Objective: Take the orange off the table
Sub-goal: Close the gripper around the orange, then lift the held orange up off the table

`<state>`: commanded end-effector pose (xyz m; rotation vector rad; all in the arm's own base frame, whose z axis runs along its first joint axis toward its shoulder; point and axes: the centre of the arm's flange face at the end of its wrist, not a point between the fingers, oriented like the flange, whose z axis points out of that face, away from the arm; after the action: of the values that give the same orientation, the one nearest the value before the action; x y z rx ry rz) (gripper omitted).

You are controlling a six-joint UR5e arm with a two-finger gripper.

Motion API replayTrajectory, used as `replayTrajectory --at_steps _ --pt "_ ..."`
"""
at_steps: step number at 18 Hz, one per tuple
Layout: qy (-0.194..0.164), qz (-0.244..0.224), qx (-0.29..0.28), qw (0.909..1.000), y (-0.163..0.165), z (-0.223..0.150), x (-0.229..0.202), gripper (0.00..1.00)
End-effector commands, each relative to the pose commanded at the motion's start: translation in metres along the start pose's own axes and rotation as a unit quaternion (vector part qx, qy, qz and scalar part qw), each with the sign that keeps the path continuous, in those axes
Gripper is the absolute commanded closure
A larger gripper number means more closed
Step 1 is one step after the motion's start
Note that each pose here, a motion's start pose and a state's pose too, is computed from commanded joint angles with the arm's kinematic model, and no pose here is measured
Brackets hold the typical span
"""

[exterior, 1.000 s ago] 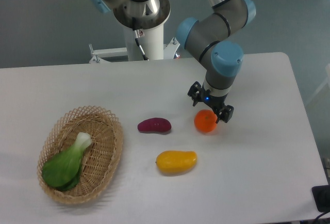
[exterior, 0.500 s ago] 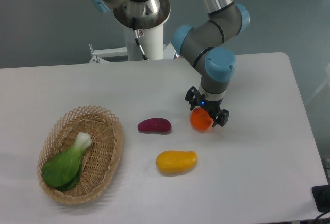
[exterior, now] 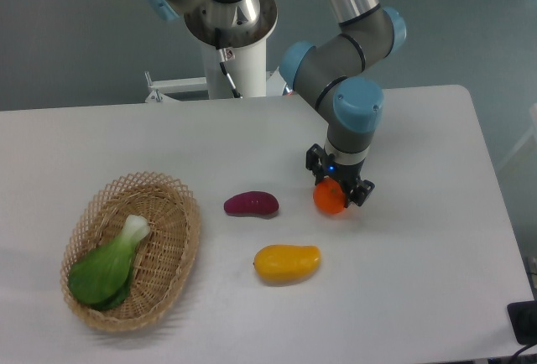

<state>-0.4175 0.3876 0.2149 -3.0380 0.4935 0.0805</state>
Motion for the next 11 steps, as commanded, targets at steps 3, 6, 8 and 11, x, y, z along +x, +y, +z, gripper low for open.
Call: replayTrajectory --at_steps 3,6,8,11 --pt "-0.024 -0.002 0.003 0.9997 0.0 -0.024 -0.013 0.3" --pt "-0.048 -0.008 0.007 0.9988 0.001 -0.049 -0.031 0.3" --pt "-0.063 -0.013 0.009 0.9979 0.005 -0.065 -0.04 0.3" --pt "-0.082 -0.017 0.013 0.9964 0.005 -0.093 -0.061 0.31"
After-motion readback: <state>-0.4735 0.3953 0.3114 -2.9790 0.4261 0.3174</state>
